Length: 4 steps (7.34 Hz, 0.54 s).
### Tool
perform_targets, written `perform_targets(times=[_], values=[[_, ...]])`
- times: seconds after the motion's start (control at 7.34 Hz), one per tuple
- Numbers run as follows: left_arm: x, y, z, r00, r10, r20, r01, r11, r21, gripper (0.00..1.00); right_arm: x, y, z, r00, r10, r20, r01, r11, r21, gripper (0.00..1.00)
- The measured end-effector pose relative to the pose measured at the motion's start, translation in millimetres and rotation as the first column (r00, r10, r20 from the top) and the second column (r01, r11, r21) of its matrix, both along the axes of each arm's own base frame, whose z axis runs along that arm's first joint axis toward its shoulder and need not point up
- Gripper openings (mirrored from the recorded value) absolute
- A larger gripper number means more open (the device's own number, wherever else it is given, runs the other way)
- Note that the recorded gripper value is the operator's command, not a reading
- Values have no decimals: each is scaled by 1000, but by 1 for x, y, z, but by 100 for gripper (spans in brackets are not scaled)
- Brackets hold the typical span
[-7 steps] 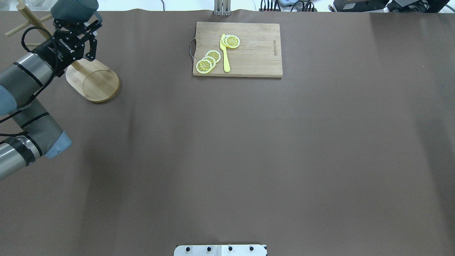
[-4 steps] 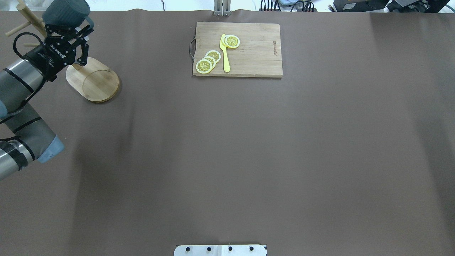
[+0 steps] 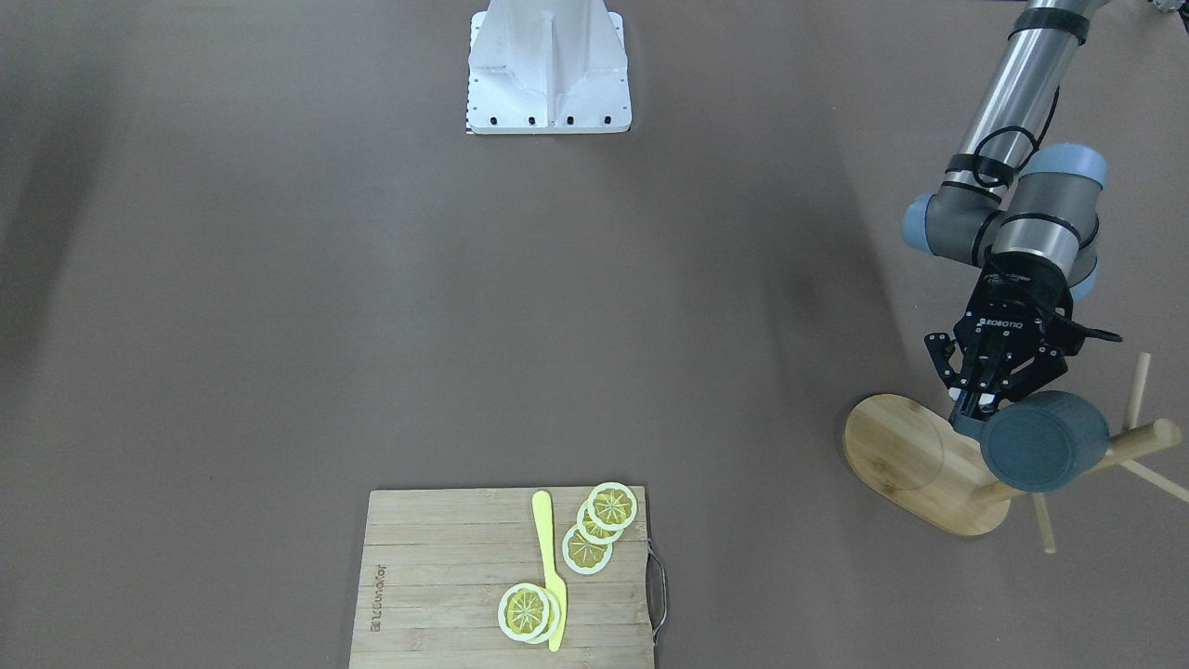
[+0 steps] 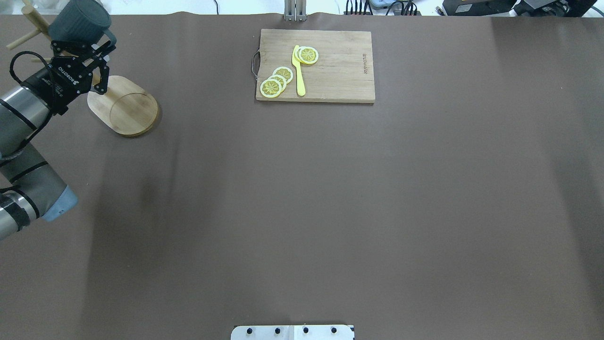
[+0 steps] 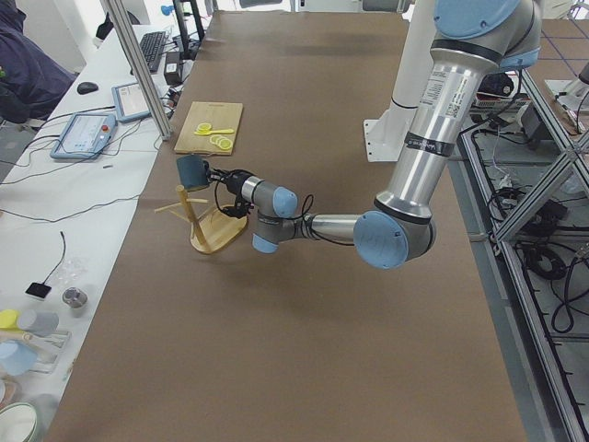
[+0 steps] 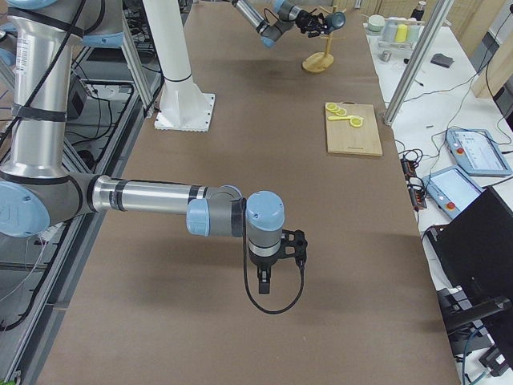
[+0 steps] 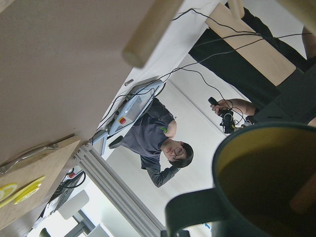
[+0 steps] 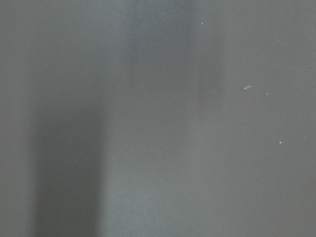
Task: Hang cup on storage rack
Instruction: 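Lower the mug handle onto a peg of the wooden stand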
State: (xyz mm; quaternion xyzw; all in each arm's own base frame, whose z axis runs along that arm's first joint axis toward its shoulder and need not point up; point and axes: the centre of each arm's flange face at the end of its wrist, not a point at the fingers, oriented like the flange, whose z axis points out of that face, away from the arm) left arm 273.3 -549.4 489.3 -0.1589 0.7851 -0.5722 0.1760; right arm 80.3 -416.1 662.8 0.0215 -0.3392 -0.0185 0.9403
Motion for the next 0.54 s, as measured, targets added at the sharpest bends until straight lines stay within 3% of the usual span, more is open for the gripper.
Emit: perform_targets(times=[0.54], values=[[-1, 0, 3, 1000, 1, -6, -1, 1000, -5, 0, 0, -2, -1, 1000, 0, 0, 0, 1000, 3, 100]])
